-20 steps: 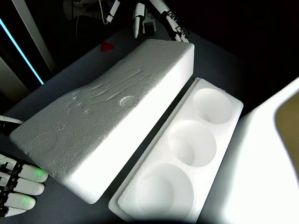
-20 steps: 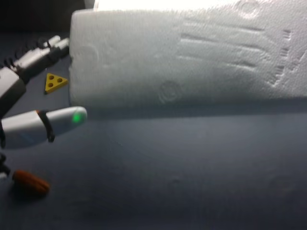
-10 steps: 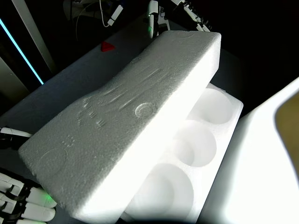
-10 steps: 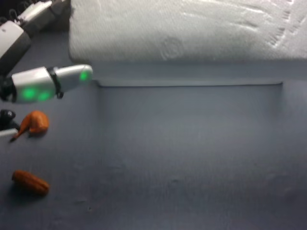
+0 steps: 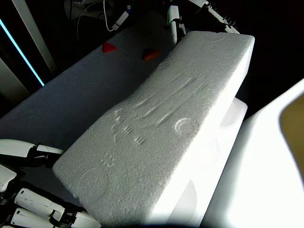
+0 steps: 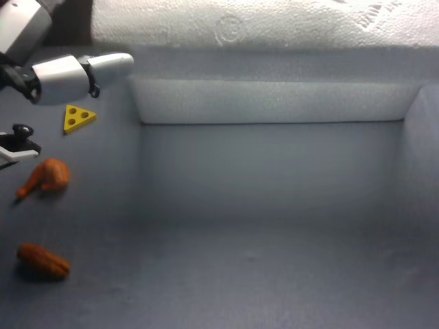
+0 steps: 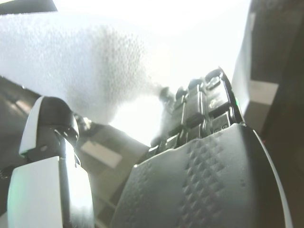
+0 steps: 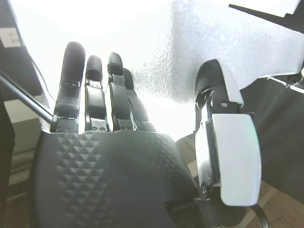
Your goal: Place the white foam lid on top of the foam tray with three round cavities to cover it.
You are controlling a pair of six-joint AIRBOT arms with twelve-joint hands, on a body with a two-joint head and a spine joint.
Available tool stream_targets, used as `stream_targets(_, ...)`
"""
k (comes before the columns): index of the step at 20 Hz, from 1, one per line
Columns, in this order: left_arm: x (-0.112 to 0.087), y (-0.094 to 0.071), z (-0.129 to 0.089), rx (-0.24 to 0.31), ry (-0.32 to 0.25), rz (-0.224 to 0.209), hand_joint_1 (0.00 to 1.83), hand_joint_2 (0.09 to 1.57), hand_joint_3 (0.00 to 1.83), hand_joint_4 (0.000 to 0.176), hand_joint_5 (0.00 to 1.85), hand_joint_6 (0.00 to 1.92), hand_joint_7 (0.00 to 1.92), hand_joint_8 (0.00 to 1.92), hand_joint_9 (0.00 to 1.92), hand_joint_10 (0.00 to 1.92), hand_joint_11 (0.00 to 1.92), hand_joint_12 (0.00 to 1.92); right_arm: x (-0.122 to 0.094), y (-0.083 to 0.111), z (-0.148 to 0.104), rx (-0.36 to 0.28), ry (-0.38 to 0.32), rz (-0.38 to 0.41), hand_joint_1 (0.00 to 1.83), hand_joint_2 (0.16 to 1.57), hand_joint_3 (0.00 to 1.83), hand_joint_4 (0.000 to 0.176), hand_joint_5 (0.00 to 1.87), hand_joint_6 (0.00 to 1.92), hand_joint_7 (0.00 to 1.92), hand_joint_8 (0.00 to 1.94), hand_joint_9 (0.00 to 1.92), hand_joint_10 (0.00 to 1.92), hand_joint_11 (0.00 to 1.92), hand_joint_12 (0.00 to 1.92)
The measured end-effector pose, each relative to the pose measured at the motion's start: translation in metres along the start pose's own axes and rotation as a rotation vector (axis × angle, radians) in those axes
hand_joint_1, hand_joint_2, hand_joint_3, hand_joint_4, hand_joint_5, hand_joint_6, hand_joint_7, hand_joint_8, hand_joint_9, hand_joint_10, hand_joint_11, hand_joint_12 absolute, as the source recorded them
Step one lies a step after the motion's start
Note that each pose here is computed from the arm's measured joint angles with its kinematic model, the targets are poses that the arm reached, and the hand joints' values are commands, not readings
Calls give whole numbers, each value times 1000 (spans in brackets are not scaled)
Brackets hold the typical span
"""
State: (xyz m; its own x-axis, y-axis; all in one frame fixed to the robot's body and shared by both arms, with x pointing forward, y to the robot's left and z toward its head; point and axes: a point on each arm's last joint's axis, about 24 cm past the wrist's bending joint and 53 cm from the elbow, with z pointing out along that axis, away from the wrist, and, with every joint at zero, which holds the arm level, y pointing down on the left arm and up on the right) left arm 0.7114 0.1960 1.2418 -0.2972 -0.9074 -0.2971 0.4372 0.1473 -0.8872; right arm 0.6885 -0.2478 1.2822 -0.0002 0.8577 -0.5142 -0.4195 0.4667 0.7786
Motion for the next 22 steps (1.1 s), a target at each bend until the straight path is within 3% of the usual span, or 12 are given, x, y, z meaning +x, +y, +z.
stream_targets(1,1,8,2,-24,0,-7,754,1013,13,0,349,2,32,23,0,0,0,761,-1,1,5,-1,2,-8,511,1209,11,0,0,137,88,15,0,308,0,1669)
stream_targets(2,0,13,4,-40,2,-5,732,1009,10,0,348,0,28,16,0,0,0,819,-3,2,9,-5,-3,-9,518,1215,10,0,0,108,81,11,0,250,0,1670)
stream_targets(5,-2,20,12,-56,-6,-5,720,1007,2,0,317,3,2,4,0,0,0,586,-4,1,20,-3,-3,-8,585,1228,8,0,0,6,57,0,0,236,0,1720)
stream_targets(7,-4,25,16,-67,-14,-12,697,1030,3,0,286,6,0,0,0,0,0,420,-1,1,23,5,10,-15,581,1227,3,0,40,23,109,24,0,401,0,1787)
stream_targets(9,-4,26,21,-75,-18,-26,692,1041,2,0,275,3,0,0,0,0,0,312,-2,-1,28,9,11,-22,540,1228,1,0,28,24,92,17,0,348,0,1809)
stream_targets(12,-5,25,26,-75,-14,-18,660,1048,0,0,278,2,48,1,0,0,0,595,-1,-5,30,20,18,-21,488,1232,1,0,15,8,78,11,0,325,0,1791)
stream_targets(14,-4,28,30,-80,-14,-21,636,1056,3,0,261,0,49,3,0,0,0,636,2,-8,35,35,29,-17,521,1220,0,0,44,29,93,17,0,368,0,1821)
stream_targets(18,-7,29,41,-87,-19,-26,593,1056,1,0,224,0,50,5,0,0,0,579,2,-12,37,43,31,-22,531,1236,1,0,0,0,69,4,0,247,0,1482)
stream_targets(20,-4,32,46,-89,-16,-38,600,1061,3,0,210,1,52,5,0,0,0,574,2,-18,40,60,35,-19,519,1240,1,0,0,0,61,2,0,209,0,1406)
stream_targets(21,-4,34,47,-99,-16,-40,606,1066,2,0,192,8,41,3,0,0,0,452,3,-20,41,68,37,-9,489,1245,2,0,0,0,34,0,0,136,0,1352)
stream_targets(22,-5,35,49,-103,-19,-41,577,1069,1,8,173,2,28,0,0,0,0,381,3,-21,42,72,38,-11,574,1239,0,0,0,0,41,5,13,134,0,1334)
